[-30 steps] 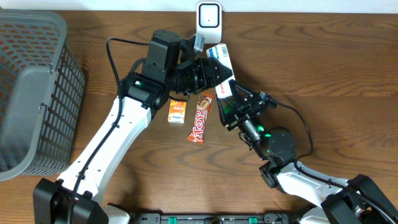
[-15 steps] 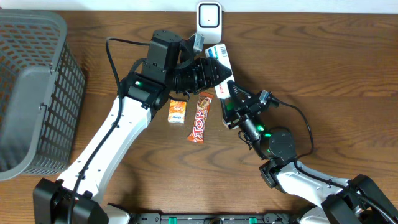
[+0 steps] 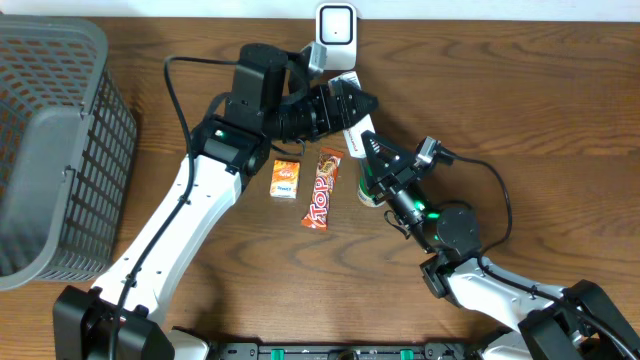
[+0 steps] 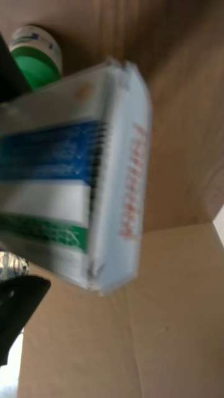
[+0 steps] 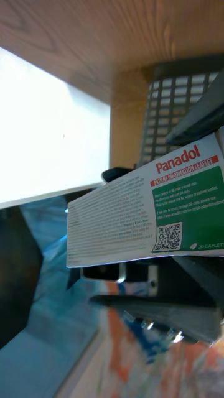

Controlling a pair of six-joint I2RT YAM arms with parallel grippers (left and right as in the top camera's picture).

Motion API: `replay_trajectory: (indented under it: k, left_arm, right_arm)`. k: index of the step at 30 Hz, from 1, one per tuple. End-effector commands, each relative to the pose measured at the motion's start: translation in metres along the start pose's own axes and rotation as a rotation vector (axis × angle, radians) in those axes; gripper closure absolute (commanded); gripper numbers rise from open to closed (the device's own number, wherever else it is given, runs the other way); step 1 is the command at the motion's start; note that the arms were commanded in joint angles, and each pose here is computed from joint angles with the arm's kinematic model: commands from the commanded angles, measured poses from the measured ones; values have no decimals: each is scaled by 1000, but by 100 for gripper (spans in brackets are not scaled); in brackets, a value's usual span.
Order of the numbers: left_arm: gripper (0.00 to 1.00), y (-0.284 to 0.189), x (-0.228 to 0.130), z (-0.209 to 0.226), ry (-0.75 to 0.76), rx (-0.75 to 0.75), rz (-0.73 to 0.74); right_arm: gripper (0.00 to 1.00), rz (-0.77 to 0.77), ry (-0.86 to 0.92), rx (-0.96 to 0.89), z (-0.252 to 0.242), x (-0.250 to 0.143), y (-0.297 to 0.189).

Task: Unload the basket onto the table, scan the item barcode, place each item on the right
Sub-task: 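Grasp caplets box with right gripper and release it from left gripper, then carry caplets box with right gripper to the white scanner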

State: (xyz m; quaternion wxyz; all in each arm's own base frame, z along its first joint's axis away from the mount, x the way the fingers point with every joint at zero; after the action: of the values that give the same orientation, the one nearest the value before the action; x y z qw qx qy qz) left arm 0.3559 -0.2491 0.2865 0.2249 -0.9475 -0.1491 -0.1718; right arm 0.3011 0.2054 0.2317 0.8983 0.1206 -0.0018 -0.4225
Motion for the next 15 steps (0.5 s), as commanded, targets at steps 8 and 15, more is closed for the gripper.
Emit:
replay_trajectory:
  k: [8, 15]
  left_arm:
    - [4, -16, 21, -15, 109, -102, -44]
    - [3, -40, 36, -2, 183, -133, -53]
  right_arm:
    - [61, 119, -285, -50, -8, 14, -6]
    - [58, 155, -443, -51, -8, 27, -12]
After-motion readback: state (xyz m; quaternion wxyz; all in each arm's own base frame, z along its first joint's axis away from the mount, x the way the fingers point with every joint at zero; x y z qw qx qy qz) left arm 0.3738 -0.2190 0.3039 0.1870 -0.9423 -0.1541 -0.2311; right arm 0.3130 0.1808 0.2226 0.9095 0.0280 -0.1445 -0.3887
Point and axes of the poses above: each gripper's point midway between its finger pads, its own y axis out along the fingers, its own z axis along the line the jaws close on, x = y × z, the point moved 3 cm from there along -y, back along the fingers, and after that the axes turned 3 degrees about y, right-handed, at the moved point
